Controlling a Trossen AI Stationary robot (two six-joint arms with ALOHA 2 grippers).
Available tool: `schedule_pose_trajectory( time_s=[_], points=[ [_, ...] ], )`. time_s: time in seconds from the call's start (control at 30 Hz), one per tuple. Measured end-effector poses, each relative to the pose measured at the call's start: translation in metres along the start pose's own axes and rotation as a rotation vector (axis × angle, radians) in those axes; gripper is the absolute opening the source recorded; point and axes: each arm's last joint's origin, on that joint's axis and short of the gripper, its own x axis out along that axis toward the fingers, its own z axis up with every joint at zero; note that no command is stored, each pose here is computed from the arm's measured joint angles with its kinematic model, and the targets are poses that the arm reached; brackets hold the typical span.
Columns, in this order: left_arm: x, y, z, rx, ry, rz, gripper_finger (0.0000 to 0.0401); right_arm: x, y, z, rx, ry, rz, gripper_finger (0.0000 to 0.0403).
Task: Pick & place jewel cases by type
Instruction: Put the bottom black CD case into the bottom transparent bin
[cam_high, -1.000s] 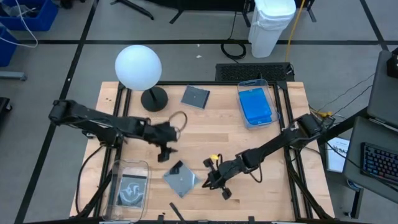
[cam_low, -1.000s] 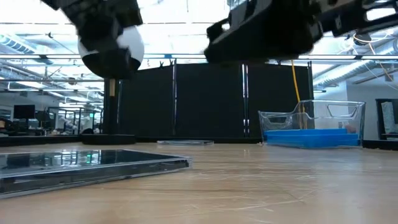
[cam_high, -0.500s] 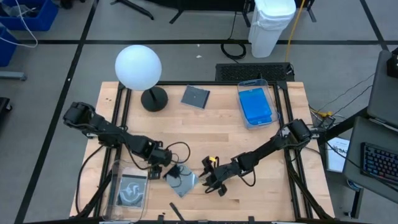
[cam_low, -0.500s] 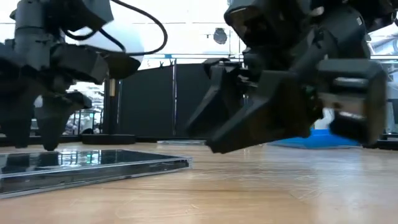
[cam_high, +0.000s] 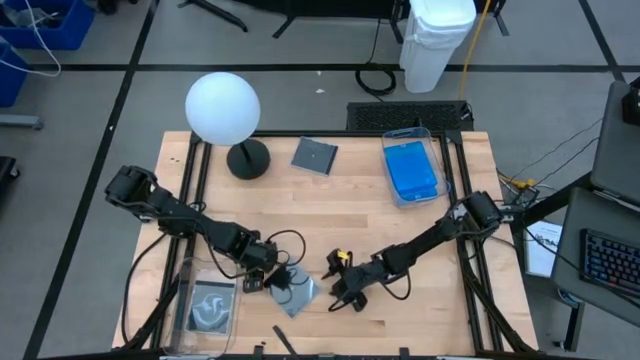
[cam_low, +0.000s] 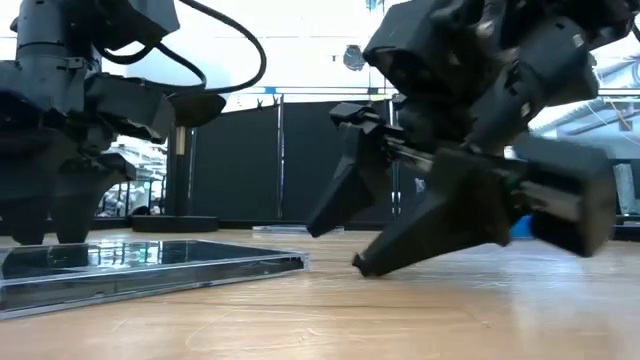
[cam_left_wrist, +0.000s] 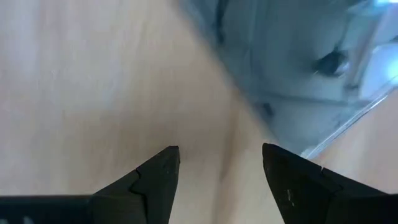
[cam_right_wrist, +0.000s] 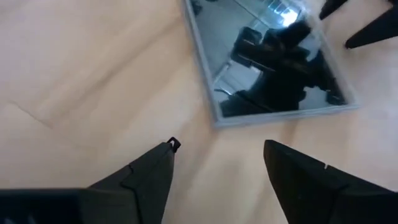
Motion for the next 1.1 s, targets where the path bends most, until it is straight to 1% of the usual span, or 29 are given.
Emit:
schedule_pose_trajectory(
  time_s=[0.1, 0.17, 0.33, 0.37, 0.43, 0.53, 0.67, 0.9, 1.0, 1.1],
  points=[
    [0.0, -0.004, 0.005, -0.013, -0.046, -0.059, 0.0237, -0.001, 0.005, 0.002, 0.044, -0.011, 0.01, 0.0236],
    [0.002, -0.007, 0.01, -0.049, -0.083, -0.099, 0.0237, -0.001, 0.008, 0.003, 0.079, -0.019, 0.015, 0.0236],
    [0.011, -0.017, 0.022, -0.108, -0.128, -0.265, 0.0237, -0.002, 0.016, 0.006, 0.154, -0.031, 0.032, 0.0235],
    [0.014, -0.02, 0.024, -0.113, -0.131, -0.305, 0.0237, -0.003, 0.017, 0.007, 0.159, -0.037, 0.035, 0.0235],
    [0.019, -0.025, 0.025, -0.11, -0.121, -0.351, 0.0237, -0.003, 0.02, 0.009, 0.163, -0.055, 0.038, 0.0235],
    [0.036, -0.028, 0.03, -0.16, -0.101, -0.43, 0.0236, -0.004, 0.023, 0.011, 0.159, -0.064, 0.049, 0.0234],
    [0.051, -0.031, 0.037, -0.184, -0.104, -0.519, 0.0236, -0.005, 0.028, 0.01, 0.149, -0.044, 0.075, 0.023],
    [0.054, -0.031, 0.043, -0.175, -0.174, -0.536, 0.0236, -0.007, 0.031, -0.004, 0.151, 0.132, 0.09, 0.0228],
    [0.053, -0.031, 0.045, -0.156, -0.198, -0.54, 0.0236, -0.007, 0.03, -0.002, 0.159, 0.111, 0.067, 0.0228],
    [0.054, -0.031, 0.045, -0.108, -0.227, -0.522, 0.0236, -0.005, 0.025, 0.0, 0.16, 0.077, -0.038, 0.0225]
  ],
)
